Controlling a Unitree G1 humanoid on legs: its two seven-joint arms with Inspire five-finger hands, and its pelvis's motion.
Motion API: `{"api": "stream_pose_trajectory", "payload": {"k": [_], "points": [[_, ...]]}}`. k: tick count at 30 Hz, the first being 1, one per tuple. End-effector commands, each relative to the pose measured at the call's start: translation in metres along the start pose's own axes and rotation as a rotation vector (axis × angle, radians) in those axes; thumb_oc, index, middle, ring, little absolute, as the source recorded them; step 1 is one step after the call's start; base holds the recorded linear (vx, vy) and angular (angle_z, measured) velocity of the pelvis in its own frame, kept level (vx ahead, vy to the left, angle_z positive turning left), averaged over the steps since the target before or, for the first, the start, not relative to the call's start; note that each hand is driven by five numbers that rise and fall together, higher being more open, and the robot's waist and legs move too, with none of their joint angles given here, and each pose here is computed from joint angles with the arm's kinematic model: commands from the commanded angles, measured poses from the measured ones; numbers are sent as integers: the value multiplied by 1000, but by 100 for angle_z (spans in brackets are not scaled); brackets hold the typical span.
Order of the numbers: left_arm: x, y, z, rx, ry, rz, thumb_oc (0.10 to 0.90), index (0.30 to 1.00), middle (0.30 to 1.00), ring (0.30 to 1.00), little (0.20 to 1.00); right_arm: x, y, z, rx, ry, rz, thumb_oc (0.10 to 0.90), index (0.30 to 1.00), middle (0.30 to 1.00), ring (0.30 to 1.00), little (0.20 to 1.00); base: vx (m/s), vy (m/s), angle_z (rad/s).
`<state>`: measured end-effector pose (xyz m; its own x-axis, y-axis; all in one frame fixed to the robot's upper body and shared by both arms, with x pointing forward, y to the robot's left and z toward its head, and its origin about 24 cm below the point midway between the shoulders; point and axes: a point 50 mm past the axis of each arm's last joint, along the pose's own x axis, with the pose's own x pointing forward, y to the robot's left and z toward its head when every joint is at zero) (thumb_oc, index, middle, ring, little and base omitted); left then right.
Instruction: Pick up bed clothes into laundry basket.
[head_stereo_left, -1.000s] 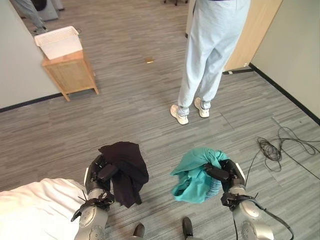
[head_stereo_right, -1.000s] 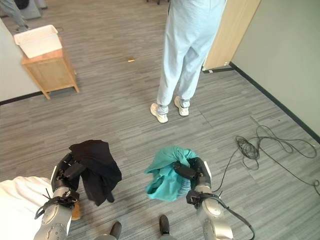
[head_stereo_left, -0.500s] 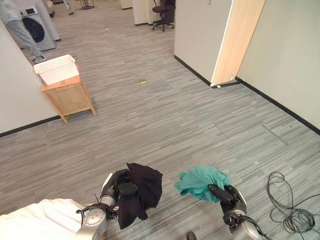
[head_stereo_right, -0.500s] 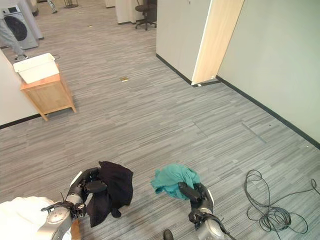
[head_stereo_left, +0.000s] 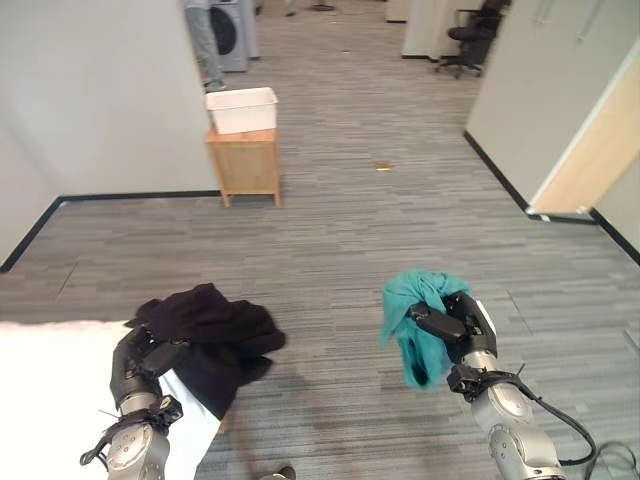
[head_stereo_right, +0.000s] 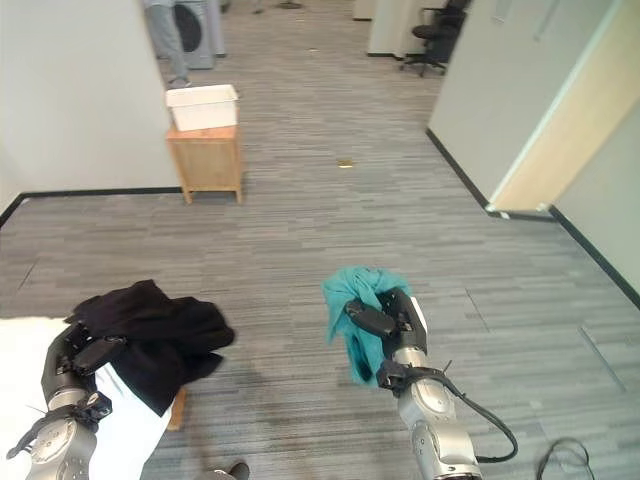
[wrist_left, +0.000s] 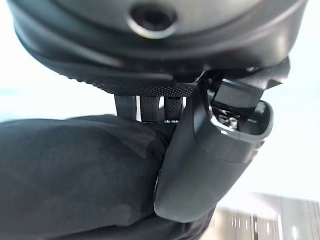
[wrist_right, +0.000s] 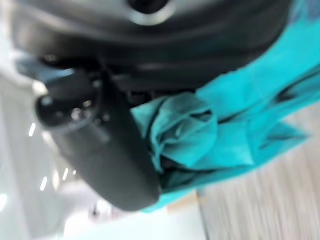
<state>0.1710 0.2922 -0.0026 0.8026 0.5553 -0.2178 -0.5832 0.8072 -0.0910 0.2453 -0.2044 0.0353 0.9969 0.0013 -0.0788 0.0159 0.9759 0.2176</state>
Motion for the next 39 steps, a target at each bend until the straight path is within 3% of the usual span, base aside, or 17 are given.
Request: {"api": "stream_pose_trajectory", "payload": {"k": [1,7,16,22,28,39], "points": [[3,-21,54,-18,-277,-150,400,300,300,300,300,7,11,52,-31,-279,69,400,300,300,300,300,30,12,5],[8,-33,59,-22,-290,-197,400,300,300,300,300,5,10,43,8,-250,45,400,300,300,300,300,45,23,0],[12,-29,65,-48,-310,-162,400,300,300,300,300,11,23,49,15,-284,87,400,300,300,300,300,62,92,-23],[12,-31,84,24,-386,-210,400,300,300,300,300,6,20,41,0,-265,67,400,300,300,300,300,177,124,-39],[13,-44,105,16,-472,-288,400,300,300,300,300,-5,-10,40,-22,-258,-45,400,300,300,300,300,500,-187,29],[12,-62,94,-65,-417,-362,400,300,300,300,300,2,-15,55,-30,-313,-37,400,300,300,300,300,474,-309,40]]}}
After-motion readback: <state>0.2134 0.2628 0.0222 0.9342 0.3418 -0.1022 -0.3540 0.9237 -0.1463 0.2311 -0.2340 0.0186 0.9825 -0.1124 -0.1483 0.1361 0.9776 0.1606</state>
